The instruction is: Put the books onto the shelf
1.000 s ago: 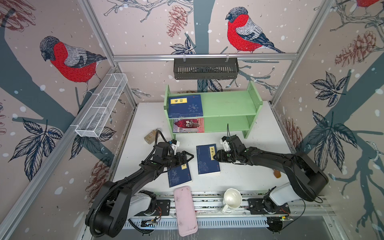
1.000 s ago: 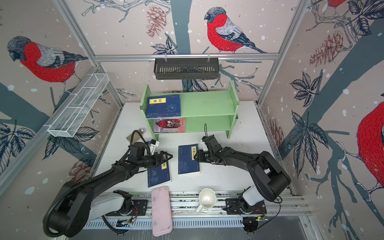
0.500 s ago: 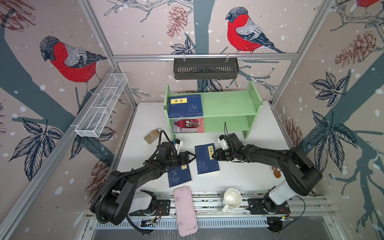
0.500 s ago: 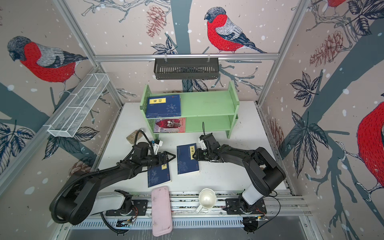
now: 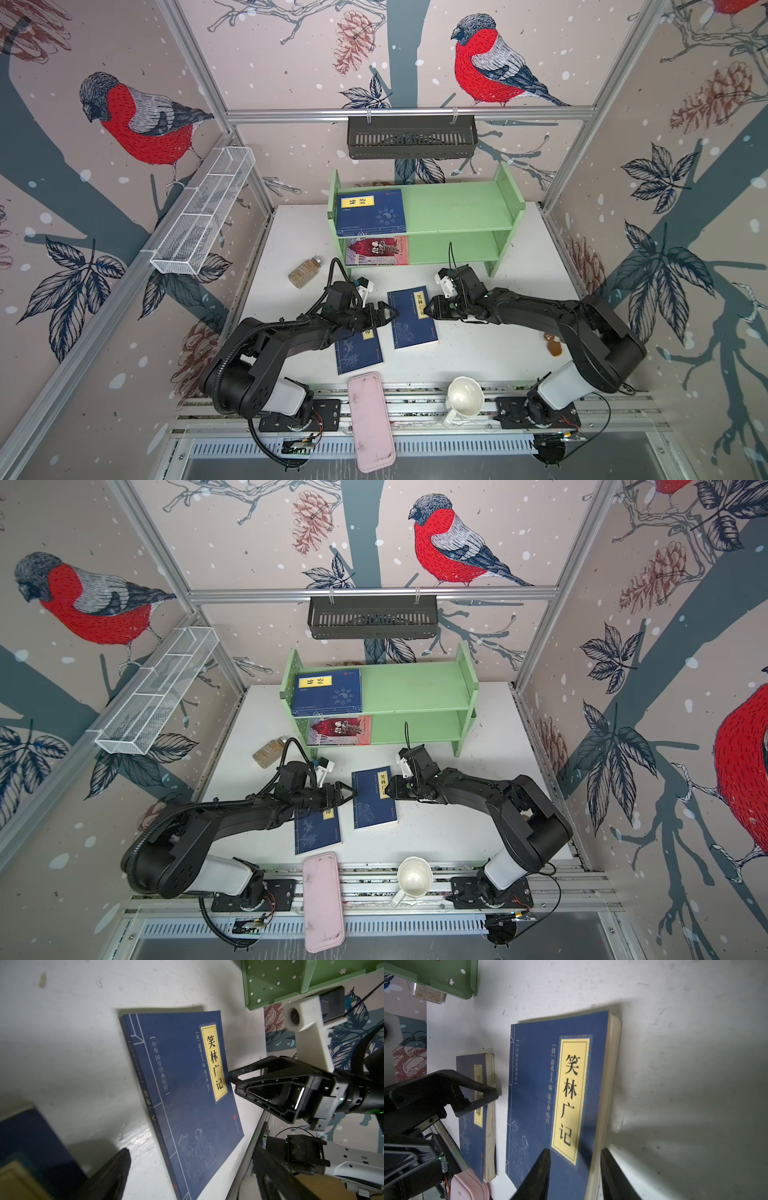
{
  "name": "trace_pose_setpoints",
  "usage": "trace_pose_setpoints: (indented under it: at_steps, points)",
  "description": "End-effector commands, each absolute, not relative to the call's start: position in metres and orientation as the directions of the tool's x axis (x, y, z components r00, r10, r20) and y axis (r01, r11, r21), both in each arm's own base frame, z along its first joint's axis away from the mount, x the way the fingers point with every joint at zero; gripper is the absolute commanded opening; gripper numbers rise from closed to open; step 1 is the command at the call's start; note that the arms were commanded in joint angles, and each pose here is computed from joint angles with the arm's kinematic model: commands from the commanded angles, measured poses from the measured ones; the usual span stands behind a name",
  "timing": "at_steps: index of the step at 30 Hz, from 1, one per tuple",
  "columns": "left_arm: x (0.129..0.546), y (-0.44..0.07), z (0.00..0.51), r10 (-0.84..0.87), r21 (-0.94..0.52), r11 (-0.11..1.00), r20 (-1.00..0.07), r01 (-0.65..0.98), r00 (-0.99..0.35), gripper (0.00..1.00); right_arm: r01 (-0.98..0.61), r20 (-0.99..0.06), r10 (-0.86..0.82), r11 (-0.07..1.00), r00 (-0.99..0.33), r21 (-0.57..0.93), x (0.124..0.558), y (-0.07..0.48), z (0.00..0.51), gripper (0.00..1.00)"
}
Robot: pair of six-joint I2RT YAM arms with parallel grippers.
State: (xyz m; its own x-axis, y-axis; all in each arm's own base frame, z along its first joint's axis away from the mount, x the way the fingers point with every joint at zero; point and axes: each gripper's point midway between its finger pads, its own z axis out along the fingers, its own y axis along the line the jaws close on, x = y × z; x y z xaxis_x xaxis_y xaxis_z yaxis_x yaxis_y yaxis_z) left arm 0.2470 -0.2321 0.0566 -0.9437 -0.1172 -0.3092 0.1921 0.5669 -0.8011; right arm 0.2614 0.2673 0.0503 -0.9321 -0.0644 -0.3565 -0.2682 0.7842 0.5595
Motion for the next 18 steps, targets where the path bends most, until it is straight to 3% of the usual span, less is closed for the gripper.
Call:
trace_pose_setpoints:
  at_steps: [1, 18]
  points:
    - [0.25, -0.237, 0.058, -0.109, -0.803, 0.558, -0.322, 0.21, -0.941, 0.93, -0.25, -0.36, -0.05, 0.806, -0.932, 0.536, 0.264, 0.258, 0.048, 0.46]
    - [0.237, -0.239, 0.036, -0.096, -0.811, 0.564, -0.253, 0.157, -0.963, 0.94, -0.281, -0.284, -0.124, 0.727, -0.951, 0.626, 0.248, 0.278, 0.031, 0.47]
